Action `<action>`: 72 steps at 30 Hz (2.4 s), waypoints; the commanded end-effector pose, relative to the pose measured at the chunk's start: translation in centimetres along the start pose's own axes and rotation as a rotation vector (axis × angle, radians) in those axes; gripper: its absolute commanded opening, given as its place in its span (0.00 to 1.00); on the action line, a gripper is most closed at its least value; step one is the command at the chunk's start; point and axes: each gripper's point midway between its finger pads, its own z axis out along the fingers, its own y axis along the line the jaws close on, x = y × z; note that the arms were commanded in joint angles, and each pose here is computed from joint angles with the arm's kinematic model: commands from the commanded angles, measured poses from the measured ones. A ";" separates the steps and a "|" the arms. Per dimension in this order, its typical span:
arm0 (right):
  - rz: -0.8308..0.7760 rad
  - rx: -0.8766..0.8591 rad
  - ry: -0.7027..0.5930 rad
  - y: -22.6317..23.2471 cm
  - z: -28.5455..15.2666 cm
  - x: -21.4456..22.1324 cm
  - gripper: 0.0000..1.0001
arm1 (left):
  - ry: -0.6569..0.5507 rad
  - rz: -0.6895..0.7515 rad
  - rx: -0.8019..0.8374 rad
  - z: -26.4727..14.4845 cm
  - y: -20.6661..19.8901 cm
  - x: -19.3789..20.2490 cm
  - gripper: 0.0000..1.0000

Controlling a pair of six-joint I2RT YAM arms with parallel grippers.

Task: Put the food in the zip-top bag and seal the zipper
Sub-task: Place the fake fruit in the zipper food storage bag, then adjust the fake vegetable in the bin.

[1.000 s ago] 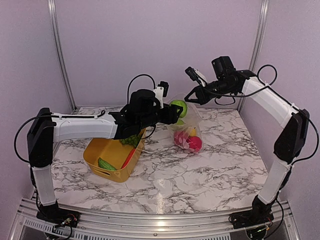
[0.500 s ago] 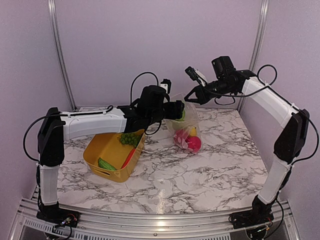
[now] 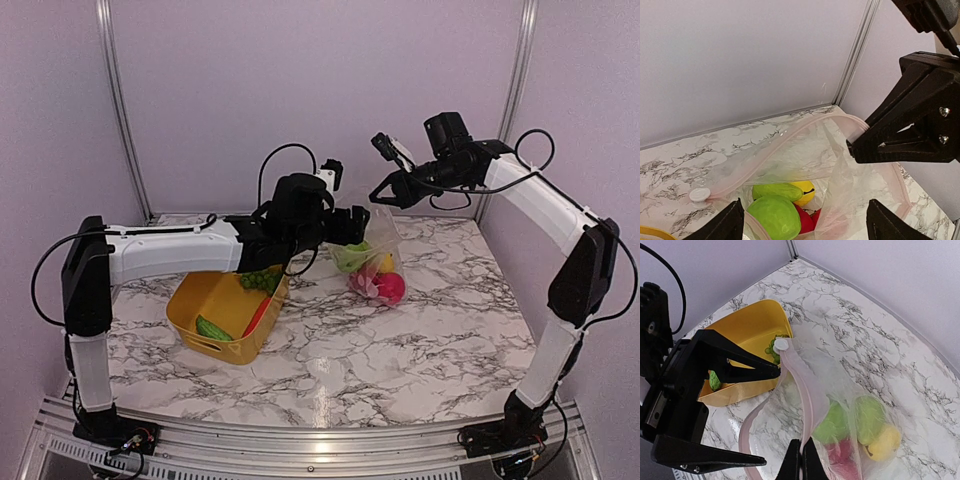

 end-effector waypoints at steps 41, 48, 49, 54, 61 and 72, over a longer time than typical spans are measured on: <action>-0.051 0.020 -0.006 -0.1 -0.8 1.5 0.00 | 1.093 0.727 -0.305 -20.9 20.7 16.1 0.81; -0.054 0.023 -0.004 0.0 -0.9 1.8 0.00 | 1.220 0.773 -0.197 -22.2 20.9 19.5 0.80; -0.054 0.022 -0.004 0.0 -0.9 1.8 0.00 | 1.230 0.782 -0.190 -22.4 21.0 19.7 0.80; -0.053 0.014 -0.003 0.1 -0.8 2.0 0.00 | 1.295 0.818 -0.160 -23.0 21.5 21.3 0.80; -0.055 0.009 -0.001 0.2 -0.8 2.1 0.00 | 1.416 0.817 -0.088 -23.2 21.5 24.1 0.80; -0.056 0.015 -0.004 0.3 -1.0 2.2 0.00 | 1.371 0.855 -0.233 -19.5 23.3 22.9 0.78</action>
